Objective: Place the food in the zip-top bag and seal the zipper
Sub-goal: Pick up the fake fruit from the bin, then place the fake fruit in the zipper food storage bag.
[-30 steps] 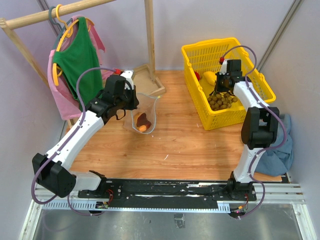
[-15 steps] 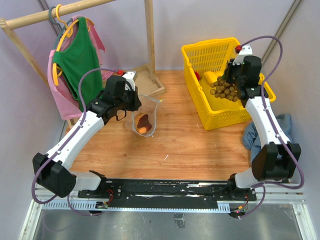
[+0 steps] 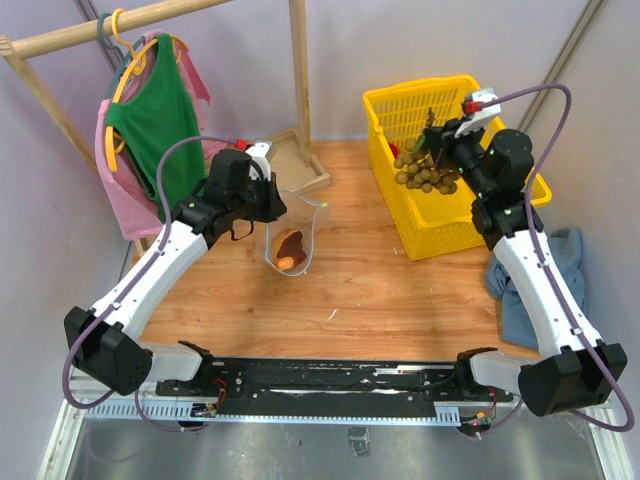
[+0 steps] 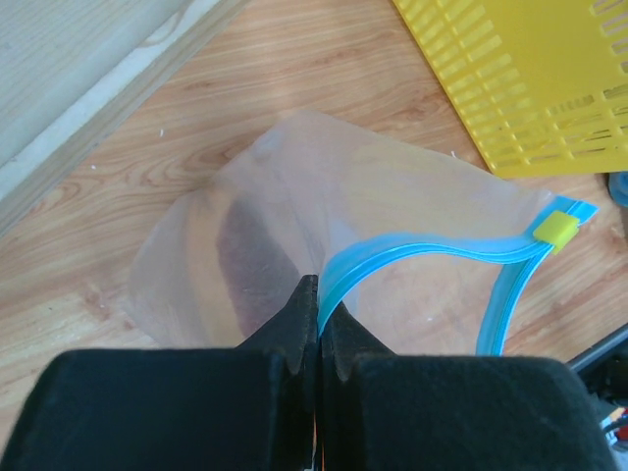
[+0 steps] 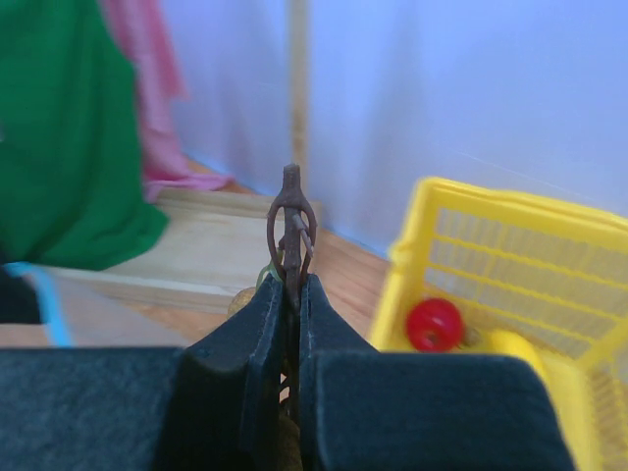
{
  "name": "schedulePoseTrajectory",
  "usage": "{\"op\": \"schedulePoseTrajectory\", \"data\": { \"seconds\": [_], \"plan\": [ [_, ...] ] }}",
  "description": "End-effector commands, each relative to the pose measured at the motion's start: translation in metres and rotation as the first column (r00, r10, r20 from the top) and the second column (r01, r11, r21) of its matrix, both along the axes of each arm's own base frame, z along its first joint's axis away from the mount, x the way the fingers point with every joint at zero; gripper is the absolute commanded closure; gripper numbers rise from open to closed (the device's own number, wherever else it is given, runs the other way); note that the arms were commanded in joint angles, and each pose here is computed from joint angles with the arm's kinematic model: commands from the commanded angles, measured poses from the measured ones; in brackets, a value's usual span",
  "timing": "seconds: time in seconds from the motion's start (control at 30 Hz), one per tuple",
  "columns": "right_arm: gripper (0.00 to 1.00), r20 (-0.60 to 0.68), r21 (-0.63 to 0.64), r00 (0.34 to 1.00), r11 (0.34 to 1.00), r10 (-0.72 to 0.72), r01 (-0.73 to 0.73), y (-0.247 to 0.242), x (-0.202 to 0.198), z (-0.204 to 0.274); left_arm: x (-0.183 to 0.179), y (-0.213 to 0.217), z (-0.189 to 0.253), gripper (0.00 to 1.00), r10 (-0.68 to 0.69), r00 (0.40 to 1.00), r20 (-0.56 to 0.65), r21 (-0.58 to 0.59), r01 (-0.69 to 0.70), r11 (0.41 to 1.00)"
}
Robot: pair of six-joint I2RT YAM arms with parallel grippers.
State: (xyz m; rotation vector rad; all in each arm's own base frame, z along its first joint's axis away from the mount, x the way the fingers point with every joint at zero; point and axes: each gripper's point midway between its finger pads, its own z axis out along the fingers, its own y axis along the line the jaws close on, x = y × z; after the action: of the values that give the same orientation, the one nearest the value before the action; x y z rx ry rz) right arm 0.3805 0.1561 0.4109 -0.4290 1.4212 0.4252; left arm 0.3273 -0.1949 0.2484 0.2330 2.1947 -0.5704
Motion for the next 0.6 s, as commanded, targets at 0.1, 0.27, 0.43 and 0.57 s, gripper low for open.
{"op": "schedulePoseTrajectory", "data": {
  "seconds": [0.1, 0.27, 0.43, 0.57],
  "plan": [
    [0.99, 0.243, -0.002, 0.858, 0.885, 0.453, -0.466, 0.096, -0.085, 0.044, -0.016, -0.028, 0.021, 1.00, -0.069, 0.998, 0.013, -0.061, 0.070, 0.996],
    [0.99, 0.313, -0.058, 0.694, 0.742, 0.649, -0.668, 0.135, -0.136, 0.045, -0.023, -0.038, 0.018, 1.00, -0.090, 0.996, 0.003, -0.070, 0.090, 0.993],
    [0.99, 0.370, -0.107, 0.515, 0.587, 0.773, -0.803, 0.156, -0.181, 0.040, -0.028, -0.047, 0.019, 1.00, -0.123, 0.992, 0.001, -0.088, 0.122, 0.989],
    [0.99, 0.403, -0.140, 0.392, 0.479, 0.827, -0.866, 0.169, -0.203, 0.033, -0.033, -0.055, 0.017, 1.00, -0.159, 0.987, -0.001, -0.105, 0.158, 0.982]
  ]
}}
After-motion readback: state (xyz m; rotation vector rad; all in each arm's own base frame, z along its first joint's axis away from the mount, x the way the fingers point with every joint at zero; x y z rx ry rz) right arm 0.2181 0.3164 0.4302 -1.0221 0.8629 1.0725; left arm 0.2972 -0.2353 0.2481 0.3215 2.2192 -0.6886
